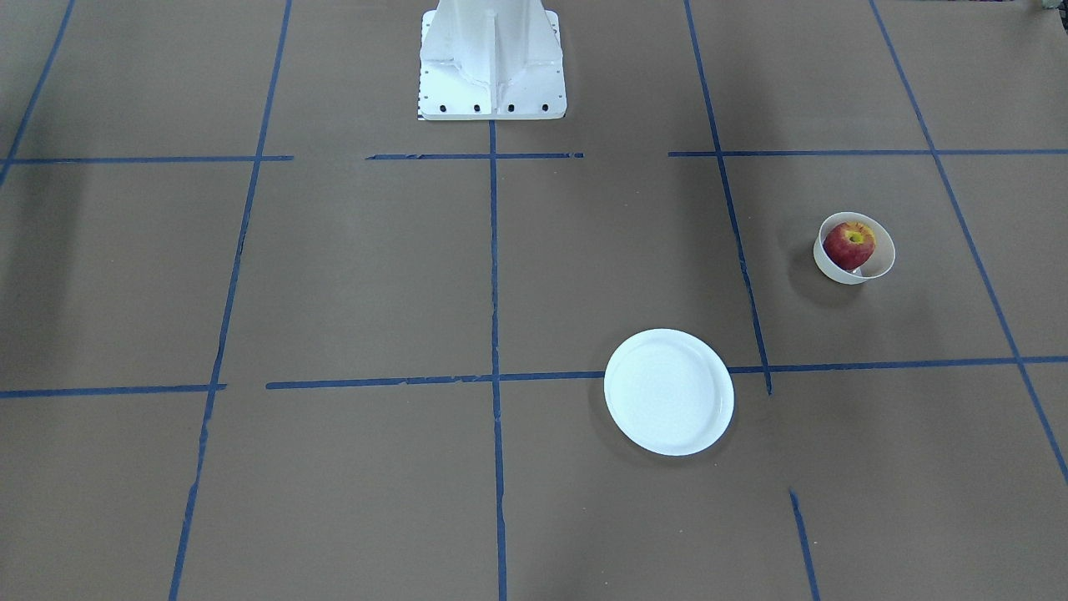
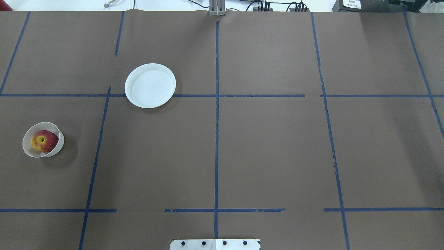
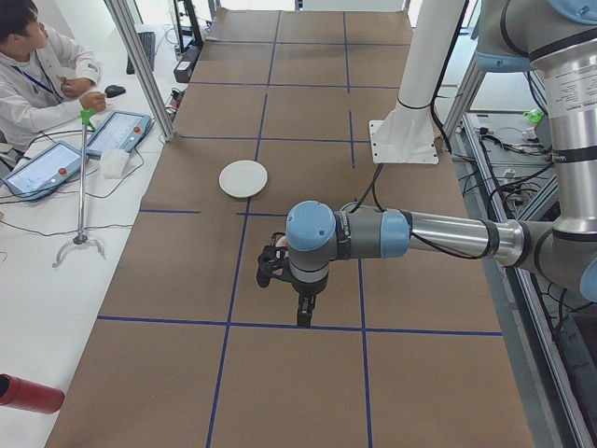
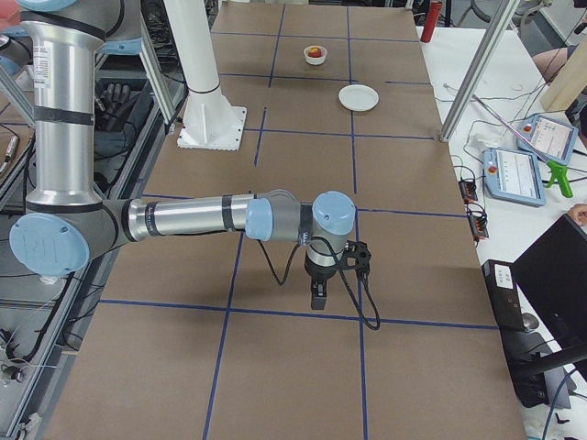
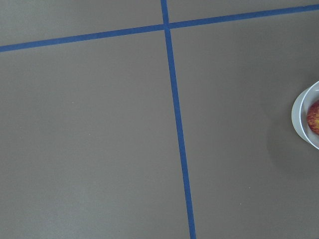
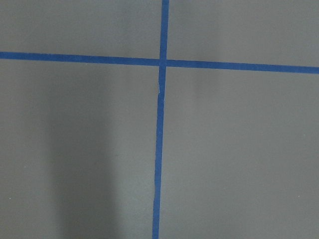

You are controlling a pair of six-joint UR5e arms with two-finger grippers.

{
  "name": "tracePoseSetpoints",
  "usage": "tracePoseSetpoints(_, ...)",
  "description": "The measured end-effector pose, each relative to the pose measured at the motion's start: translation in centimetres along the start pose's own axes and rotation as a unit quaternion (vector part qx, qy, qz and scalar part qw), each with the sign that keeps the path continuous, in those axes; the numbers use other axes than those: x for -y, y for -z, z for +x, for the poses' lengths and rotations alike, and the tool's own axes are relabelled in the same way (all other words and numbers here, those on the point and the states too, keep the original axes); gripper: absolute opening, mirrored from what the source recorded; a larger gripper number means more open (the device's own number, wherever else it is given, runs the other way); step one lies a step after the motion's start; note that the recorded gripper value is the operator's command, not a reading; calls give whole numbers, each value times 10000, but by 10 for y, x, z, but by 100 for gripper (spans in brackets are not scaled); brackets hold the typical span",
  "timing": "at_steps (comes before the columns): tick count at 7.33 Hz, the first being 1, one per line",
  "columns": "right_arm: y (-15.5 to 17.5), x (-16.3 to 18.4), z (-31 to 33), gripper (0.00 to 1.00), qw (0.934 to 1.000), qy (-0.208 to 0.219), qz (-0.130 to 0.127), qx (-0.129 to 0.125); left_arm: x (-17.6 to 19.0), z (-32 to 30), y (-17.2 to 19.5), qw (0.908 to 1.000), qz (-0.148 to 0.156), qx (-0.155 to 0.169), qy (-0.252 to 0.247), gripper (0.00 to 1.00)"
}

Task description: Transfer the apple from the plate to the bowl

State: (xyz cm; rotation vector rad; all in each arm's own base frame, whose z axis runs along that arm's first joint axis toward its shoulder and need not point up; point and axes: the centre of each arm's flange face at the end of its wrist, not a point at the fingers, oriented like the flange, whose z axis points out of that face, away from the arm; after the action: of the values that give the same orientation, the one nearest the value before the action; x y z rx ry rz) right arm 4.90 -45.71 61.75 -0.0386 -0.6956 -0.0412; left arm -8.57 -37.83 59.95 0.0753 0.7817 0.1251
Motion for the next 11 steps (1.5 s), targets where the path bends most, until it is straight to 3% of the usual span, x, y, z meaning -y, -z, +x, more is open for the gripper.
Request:
tracePoseSetpoints(6,0,0,0,100,10000,-2,-2,0,8,4,6,10000,34,14,-81,100)
tracePoseSetpoints(11,0,0,0,100,10000,1,1,0,3,7,8,9998,-159,-3,111,100)
